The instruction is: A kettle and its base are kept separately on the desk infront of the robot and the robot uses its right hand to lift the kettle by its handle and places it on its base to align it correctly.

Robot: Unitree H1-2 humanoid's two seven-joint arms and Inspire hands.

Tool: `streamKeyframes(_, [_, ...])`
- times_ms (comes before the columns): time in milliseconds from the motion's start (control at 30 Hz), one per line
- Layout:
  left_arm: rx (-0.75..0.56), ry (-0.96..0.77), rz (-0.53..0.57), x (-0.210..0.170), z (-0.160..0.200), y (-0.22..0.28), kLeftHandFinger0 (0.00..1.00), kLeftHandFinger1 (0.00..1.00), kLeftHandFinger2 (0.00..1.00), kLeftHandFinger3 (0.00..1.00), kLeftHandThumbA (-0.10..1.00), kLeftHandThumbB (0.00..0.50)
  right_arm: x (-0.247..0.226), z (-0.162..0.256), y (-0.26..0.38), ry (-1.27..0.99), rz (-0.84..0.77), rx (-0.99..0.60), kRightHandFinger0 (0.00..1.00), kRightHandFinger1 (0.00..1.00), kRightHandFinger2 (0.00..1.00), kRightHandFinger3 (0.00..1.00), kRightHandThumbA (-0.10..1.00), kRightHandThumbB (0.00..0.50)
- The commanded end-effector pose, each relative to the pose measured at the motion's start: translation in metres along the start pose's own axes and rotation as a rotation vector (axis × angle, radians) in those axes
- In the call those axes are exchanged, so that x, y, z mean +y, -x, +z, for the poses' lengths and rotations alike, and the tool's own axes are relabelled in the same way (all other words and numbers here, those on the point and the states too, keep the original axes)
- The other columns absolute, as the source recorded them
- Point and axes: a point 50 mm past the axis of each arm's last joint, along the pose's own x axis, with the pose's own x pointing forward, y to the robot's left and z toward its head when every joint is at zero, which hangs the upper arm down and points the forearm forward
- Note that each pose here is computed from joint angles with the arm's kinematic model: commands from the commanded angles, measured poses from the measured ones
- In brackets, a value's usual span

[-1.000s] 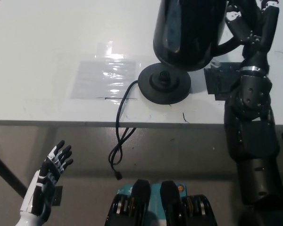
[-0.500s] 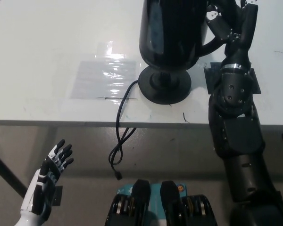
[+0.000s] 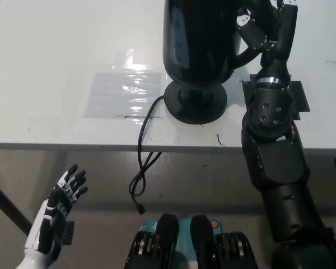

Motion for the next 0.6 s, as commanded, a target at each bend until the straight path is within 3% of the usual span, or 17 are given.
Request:
streamKeyframes(0, [-0.052, -0.026, -0.021, 0.005, 0.008, -0.002, 1.0, 1.0, 1.0, 1.0, 1.0, 0.137, 0.021, 0.048, -0.02, -0.085, -0.001, -0.18, 0.0, 0.27, 0.7, 0.83, -0.1, 0.114])
streamKeyframes(167, [-0.044, -0.017, -0.023, 0.002, 0.006, 0.001, 1.0, 1.0, 1.0, 1.0, 1.0, 0.116, 0.017, 0.043, -0.018, -0.089, -0.003, -0.168, 0.0, 0.27, 0.7, 0.83, -0.1, 0.117])
streamKeyframes(567, [-0.039, -0.03, -0.028, 0.0, 0.005, 0.002, 1.0, 1.0, 1.0, 1.0, 1.0, 0.129, 0.01, 0.031, -0.017, -0.081, -0.019, -0.138, 0.0, 0.26, 0.7, 0.81, -0.1, 0.122])
